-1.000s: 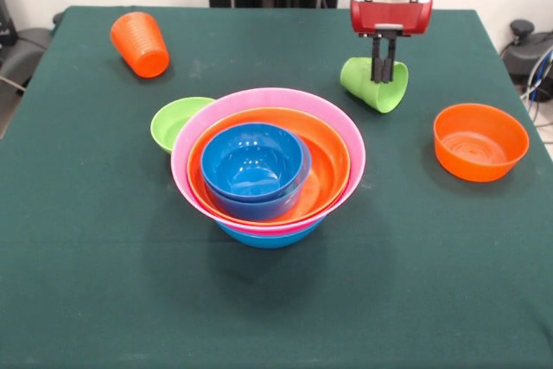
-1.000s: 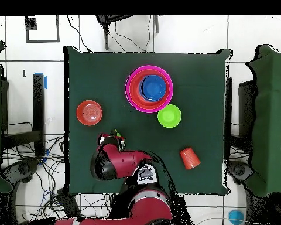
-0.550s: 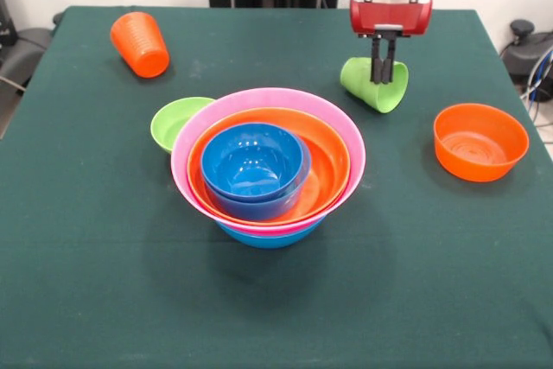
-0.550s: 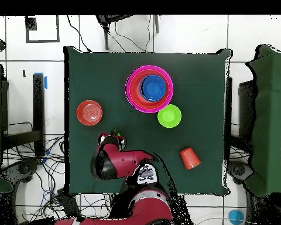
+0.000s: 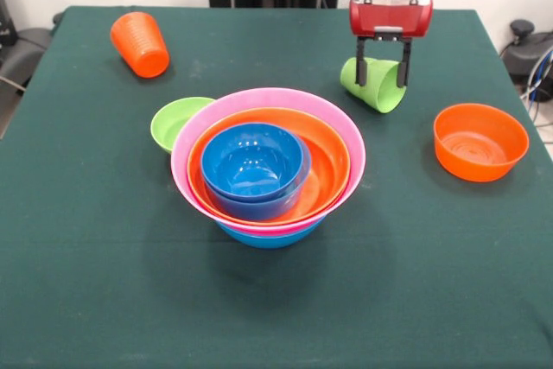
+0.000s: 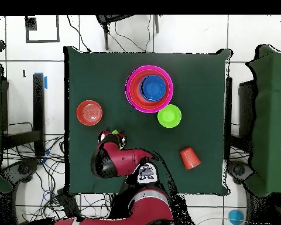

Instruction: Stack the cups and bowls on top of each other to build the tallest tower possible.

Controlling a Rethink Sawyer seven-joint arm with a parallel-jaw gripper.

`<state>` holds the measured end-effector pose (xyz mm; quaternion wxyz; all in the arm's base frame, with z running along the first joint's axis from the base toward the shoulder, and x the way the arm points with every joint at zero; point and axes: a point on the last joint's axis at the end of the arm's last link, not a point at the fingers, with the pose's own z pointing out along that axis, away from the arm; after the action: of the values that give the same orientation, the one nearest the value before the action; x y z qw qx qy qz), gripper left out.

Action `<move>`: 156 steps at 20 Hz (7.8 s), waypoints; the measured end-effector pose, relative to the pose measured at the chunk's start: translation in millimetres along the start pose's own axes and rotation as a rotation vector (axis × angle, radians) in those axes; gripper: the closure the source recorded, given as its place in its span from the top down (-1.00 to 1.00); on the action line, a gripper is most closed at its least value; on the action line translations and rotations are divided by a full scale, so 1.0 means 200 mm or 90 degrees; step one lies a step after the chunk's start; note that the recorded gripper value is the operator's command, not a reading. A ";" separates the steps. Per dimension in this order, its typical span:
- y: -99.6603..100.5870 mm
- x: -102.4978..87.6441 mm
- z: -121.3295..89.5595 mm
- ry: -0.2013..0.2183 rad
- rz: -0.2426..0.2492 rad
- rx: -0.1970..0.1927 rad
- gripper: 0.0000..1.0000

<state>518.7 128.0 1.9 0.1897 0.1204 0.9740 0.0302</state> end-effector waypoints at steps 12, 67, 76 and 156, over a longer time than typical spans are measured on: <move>-0.01 -0.02 0.00 -0.010 -0.009 0.008 1.00; 0.06 -0.03 -0.09 -0.041 -0.044 0.150 1.00; 0.19 -0.02 -0.08 -0.054 -0.043 0.156 1.00; 0.23 -0.13 -0.01 -0.091 -0.004 0.185 1.00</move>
<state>551.1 166.6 17.4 0.2391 0.1455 0.9525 -0.1203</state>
